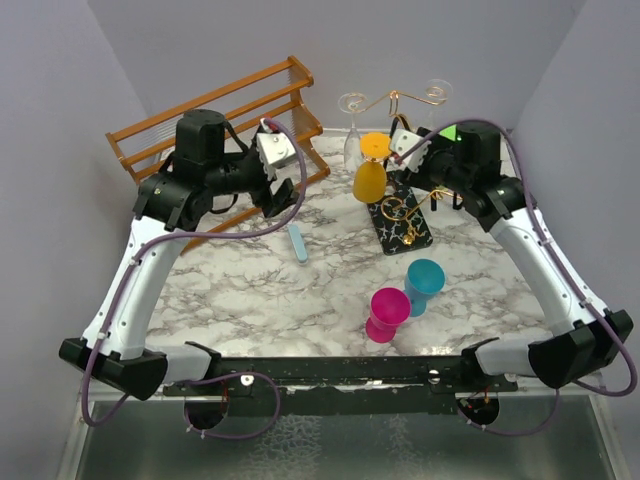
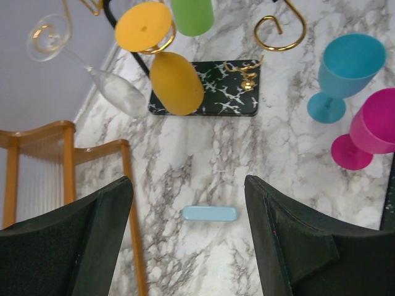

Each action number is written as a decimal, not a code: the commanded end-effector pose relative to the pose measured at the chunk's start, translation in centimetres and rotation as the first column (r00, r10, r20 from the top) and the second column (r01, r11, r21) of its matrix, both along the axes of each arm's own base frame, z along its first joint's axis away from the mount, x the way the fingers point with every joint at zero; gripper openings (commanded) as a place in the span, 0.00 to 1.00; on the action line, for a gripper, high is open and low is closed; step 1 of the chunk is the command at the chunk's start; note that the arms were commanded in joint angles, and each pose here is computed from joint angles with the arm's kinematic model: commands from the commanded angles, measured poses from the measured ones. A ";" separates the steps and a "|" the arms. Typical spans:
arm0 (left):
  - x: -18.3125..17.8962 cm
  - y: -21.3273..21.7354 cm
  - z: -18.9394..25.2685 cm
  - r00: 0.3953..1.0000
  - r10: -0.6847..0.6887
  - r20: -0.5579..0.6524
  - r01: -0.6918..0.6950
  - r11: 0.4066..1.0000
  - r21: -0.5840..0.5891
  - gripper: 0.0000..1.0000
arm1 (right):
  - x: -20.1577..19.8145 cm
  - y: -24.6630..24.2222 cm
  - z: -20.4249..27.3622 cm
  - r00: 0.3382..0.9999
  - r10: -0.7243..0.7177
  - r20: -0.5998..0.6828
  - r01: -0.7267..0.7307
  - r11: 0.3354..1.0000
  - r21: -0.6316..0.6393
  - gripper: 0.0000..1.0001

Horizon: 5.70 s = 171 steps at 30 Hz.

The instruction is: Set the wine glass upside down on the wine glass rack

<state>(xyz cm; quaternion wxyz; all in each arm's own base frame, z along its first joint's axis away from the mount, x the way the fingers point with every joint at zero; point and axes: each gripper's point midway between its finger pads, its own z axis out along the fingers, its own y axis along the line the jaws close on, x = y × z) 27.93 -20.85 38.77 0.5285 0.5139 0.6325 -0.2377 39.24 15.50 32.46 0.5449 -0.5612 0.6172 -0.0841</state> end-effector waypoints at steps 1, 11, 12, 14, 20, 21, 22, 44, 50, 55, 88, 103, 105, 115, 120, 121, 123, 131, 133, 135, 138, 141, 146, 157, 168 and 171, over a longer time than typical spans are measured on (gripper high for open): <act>-1.8 -3.0 -0.6 0.992 -0.102 -0.080 0.097 0.993 -0.063 0.74 | -2.0 -1.8 1.8 1.000 0.005 -0.023 -0.002 0.995 0.097 0.61; -6.0 -8.6 -6.6 0.935 -0.220 -0.277 0.219 0.975 -0.034 0.72 | -4.2 -6.7 3.2 0.998 -0.035 -0.057 0.048 0.969 0.242 0.65; -6.3 -9.1 -7.4 0.932 -0.220 -0.289 0.225 0.974 -0.017 0.71 | -4.3 -6.9 3.4 0.998 -0.037 -0.058 0.051 0.966 0.254 0.65; -7.1 -10.0 -8.5 0.920 -0.237 -0.312 0.247 0.969 -0.006 0.70 | -4.6 -7.1 3.9 0.998 -0.034 -0.052 0.047 0.961 0.274 0.65; -9.5 -12.7 -9.6 0.878 -0.302 -0.371 0.316 0.948 -0.024 0.67 | -5.1 -7.9 4.7 0.998 -0.044 -0.036 0.052 0.952 0.302 0.65; -9.7 -13.1 -9.9 0.878 -0.306 -0.369 0.325 0.946 -0.011 0.67 | -5.2 -8.2 4.6 0.998 -0.049 -0.037 0.058 0.951 0.304 0.65; -9.9 -13.5 -10.3 0.879 -0.303 -0.367 0.329 0.944 0.009 0.67 | -5.3 -8.4 4.7 0.998 -0.054 -0.034 0.062 0.950 0.305 0.65; -13.3 -19.5 -18.2 0.873 -0.348 -0.341 0.459 0.824 0.332 0.59 | -6.2 -9.8 5.4 0.995 -0.099 -0.013 0.098 0.940 0.327 0.65; -13.8 -20.1 -20.7 0.852 -0.349 -0.389 0.494 0.782 0.381 0.41 | -6.1 -9.8 5.0 0.995 -0.098 -0.021 0.100 0.941 0.323 0.65; -14.1 -20.0 -21.5 0.843 -0.349 -0.408 0.508 0.764 0.396 0.30 | -5.9 -9.9 4.9 0.995 -0.099 -0.025 0.102 0.943 0.317 0.65; -9.4 -4.4 -1.0 0.929 -0.327 -0.171 0.351 0.927 0.135 0.00 | -1.8 -10.4 7.9 0.983 -0.138 -0.119 0.171 0.921 0.350 0.72; -2.8 6.0 12.8 0.989 0.083 -0.125 -0.127 0.906 -0.403 0.00 | -2.9 -7.1 10.0 0.996 0.036 -0.079 0.007 0.876 0.482 1.00; -2.3 6.4 14.0 0.985 0.125 -0.121 -0.166 0.881 -0.444 0.00 | -3.6 -6.3 10.1 0.992 0.091 -0.084 -0.039 0.872 0.489 1.00; 1.8 6.4 17.4 0.964 0.132 -0.230 -0.251 0.736 -0.629 0.00 | -8.3 -2.4 12.0 0.923 0.372 -0.104 -0.240 0.764 0.599 1.00; 4.3 5.6 18.0 0.956 0.143 -0.256 -0.282 0.694 -0.662 0.00 | -7.7 -2.1 14.5 0.927 0.344 -0.152 -0.133 0.676 0.725 1.00; 4.8 5.4 18.0 0.953 0.144 -0.266 -0.291 0.685 -0.668 0.00 | -7.5 -2.1 14.7 0.925 0.339 -0.171 -0.102 0.656 0.748 0.98; 5.9 5.0 17.8 0.945 0.144 -0.292 -0.311 0.666 -0.678 0.00 | -7.2 -2.1 15.1 0.924 0.331 -0.193 -0.064 0.630 0.774 0.95; 8.4 -0.1 16.1 0.947 0.126 -0.295 -0.297 0.694 -0.655 0.00 | -5.5 -2.0 15.7 0.940 0.274 -0.205 0.007 0.583 0.812 0.91; 8.8 -1.3 15.6 0.947 0.116 -0.299 -0.292 0.702 -0.650 0.00 | -5.4 -1.4 15.6 0.931 0.295 -0.214 0.008 0.570 0.822 0.90; 8.9 -2.7 15.3 0.953 0.099 -0.286 -0.268 0.713 -0.647 0.00 | -5.3 -1.0 15.6 0.922 0.314 -0.227 0.016 0.554 0.833 0.88; 9.2 -4.5 14.8 0.960 0.079 -0.268 -0.238 0.733 -0.638 0.00 | -4.8 -0.6 15.3 0.903 0.336 -0.267 0.060 0.517 0.854 0.85; 9.5 -5.9 14.2 0.965 0.085 -0.246 -0.224 0.753 -0.618 0.00 | -4.1 -0.2 14.7 0.891 0.336 -0.306 0.110 0.492 0.864 0.83; 10.0 -6.9 13.9 0.972 0.129 -0.197 -0.223 0.777 -0.588 0.00 | -2.6 -0.3 13.7 0.892 0.267 -0.364 0.209 0.472 0.857 0.77; 9.8 -8.2 13.3 0.978 0.137 -0.158 -0.203 0.806 -0.556 0.00 | -0.8 -0.5 12.2 0.861 0.241 -0.447 0.329 0.407 0.852 0.56; 9.1 -8.7 13.5 0.985 0.127 -0.116 -0.170 0.825 -0.538 0.00 | -0.5 0.2 11.6 0.832 0.290 -0.472 0.347 0.392 0.852 0.44; 8.9 -8.8 13.6 0.986 0.128 -0.105 -0.165 0.830 -0.534 0.00 | -0.3 0.4 11.5 0.827 0.298 -0.478 0.353 0.387 0.852 0.42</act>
